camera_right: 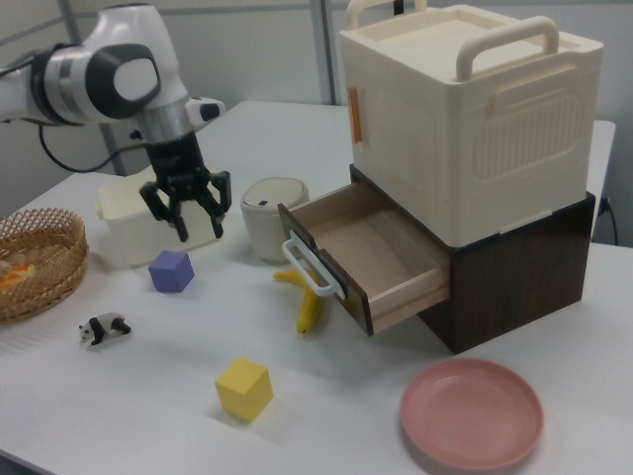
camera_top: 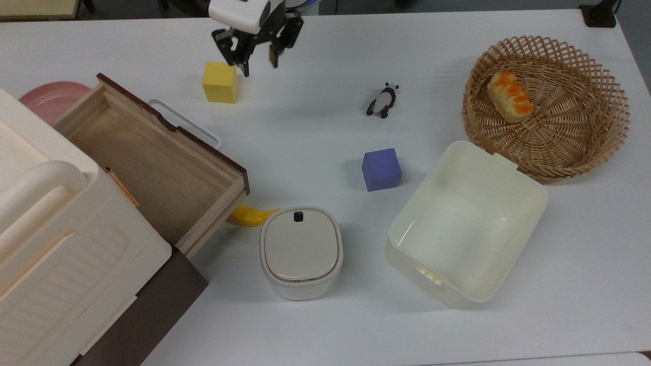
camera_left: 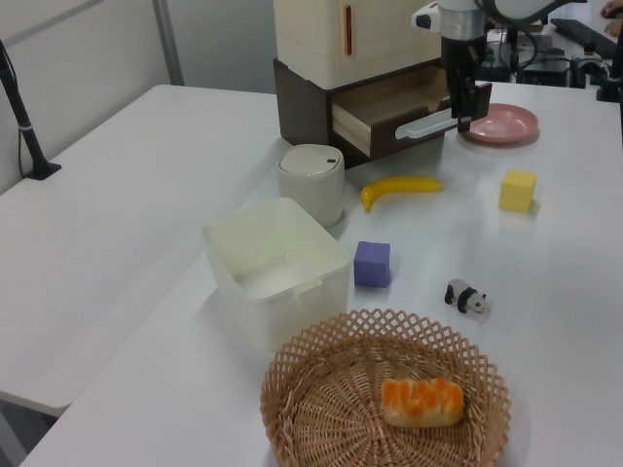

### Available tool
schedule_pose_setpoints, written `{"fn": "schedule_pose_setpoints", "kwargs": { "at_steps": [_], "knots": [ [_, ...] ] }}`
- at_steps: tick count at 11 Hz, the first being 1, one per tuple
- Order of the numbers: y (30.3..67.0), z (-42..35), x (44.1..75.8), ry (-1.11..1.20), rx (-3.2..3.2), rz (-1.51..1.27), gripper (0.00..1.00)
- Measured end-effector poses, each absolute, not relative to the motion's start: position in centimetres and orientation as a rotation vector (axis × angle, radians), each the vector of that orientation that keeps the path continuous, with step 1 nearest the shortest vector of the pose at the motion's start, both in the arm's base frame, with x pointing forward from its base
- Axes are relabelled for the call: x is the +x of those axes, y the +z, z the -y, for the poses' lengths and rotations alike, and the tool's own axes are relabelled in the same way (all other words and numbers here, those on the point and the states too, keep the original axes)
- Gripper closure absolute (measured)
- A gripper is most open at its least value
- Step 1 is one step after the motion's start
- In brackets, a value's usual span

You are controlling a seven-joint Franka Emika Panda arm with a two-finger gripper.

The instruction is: Open the drawer

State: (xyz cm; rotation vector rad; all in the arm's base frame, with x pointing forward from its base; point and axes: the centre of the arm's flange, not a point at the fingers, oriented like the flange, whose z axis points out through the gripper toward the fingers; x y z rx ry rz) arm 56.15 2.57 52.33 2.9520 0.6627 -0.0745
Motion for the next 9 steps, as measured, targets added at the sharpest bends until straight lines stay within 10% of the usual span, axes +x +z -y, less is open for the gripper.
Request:
{"fn": "schedule_pose_setpoints", "kwargs": {
  "at_steps": [3, 9],
  "knots": [
    [54.2, -4.1, 55.3, -0.140, 3.003, -0.270, 0.01],
    [56.4, 1.8, 55.8, -0.083, 3.019, -0.043, 0.00]
  ]
}}
